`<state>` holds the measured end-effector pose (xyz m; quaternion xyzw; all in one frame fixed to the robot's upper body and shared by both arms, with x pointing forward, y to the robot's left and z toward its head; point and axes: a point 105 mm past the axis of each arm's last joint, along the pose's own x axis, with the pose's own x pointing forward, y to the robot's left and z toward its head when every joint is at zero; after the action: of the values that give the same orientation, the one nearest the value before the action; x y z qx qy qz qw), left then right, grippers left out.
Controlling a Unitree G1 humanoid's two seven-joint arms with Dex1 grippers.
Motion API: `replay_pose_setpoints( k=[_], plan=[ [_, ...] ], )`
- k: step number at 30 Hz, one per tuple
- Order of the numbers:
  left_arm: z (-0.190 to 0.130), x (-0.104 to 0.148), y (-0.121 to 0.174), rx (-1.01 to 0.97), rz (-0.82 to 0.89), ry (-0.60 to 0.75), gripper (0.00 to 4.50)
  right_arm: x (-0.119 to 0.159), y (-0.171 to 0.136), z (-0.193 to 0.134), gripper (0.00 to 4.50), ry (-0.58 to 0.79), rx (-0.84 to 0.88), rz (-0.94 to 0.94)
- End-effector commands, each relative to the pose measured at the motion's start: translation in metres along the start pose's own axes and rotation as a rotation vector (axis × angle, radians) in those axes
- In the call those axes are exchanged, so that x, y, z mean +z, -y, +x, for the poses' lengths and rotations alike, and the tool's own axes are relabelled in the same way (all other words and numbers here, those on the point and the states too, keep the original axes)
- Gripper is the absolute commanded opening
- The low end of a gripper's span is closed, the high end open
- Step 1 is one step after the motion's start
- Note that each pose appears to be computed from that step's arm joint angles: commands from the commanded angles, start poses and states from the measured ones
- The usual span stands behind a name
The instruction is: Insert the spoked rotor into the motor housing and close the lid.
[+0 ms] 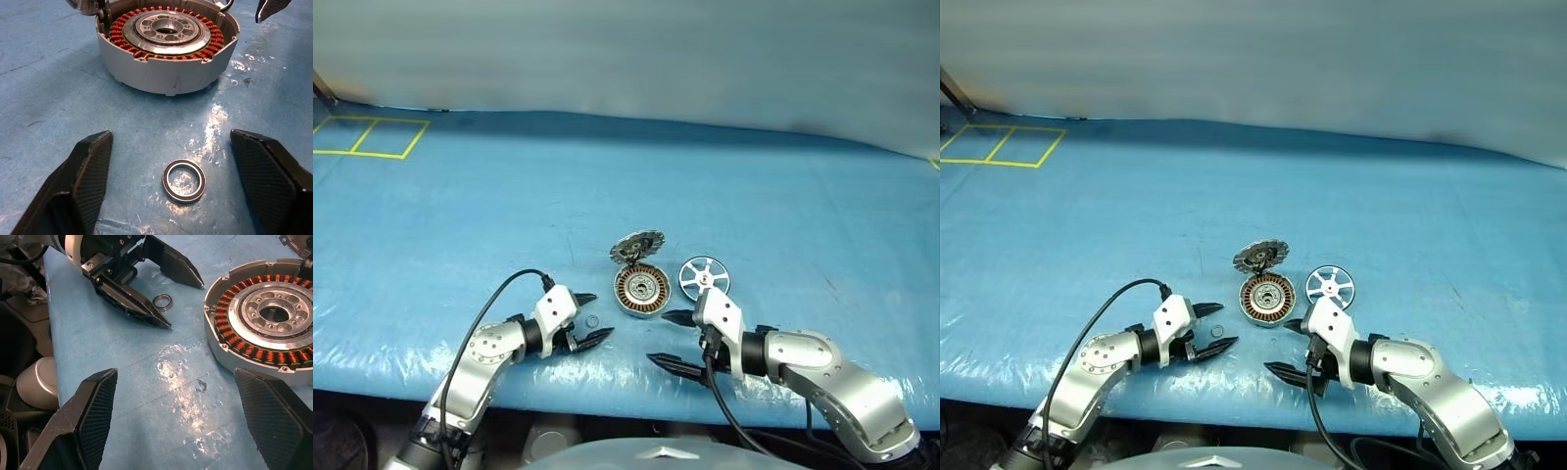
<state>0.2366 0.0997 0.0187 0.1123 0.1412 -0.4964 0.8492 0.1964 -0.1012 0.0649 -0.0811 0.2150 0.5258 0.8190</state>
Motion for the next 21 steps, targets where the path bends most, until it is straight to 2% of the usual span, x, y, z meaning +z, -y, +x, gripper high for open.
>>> replay_pose_setpoints(
  k=[1,6,8,17,21],
  plan=[
    [0.0,-0.012,0.005,-0.015,-0.038,-0.04,2.22,0.004,0.002,0.0,4.01,0.013,-0.009,-0.037],
    [-0.005,-0.019,0.007,-0.037,-0.064,-0.078,0.65,0.004,0.004,0.001,4.01,0.011,-0.02,-0.044],
    [-0.006,-0.024,0.006,-0.033,-0.051,-0.11,0.65,0.003,0.005,0.001,4.01,0.003,-0.027,-0.05],
    [-0.006,-0.022,-0.005,0.018,-0.002,-0.096,0.65,0.004,0.009,0.003,4.01,-0.004,-0.051,-0.071],
    [-0.003,-0.002,-0.018,0.095,0.036,0.006,0.65,0.005,0.01,0.003,4.01,0.006,-0.058,-0.069]
  ],
)
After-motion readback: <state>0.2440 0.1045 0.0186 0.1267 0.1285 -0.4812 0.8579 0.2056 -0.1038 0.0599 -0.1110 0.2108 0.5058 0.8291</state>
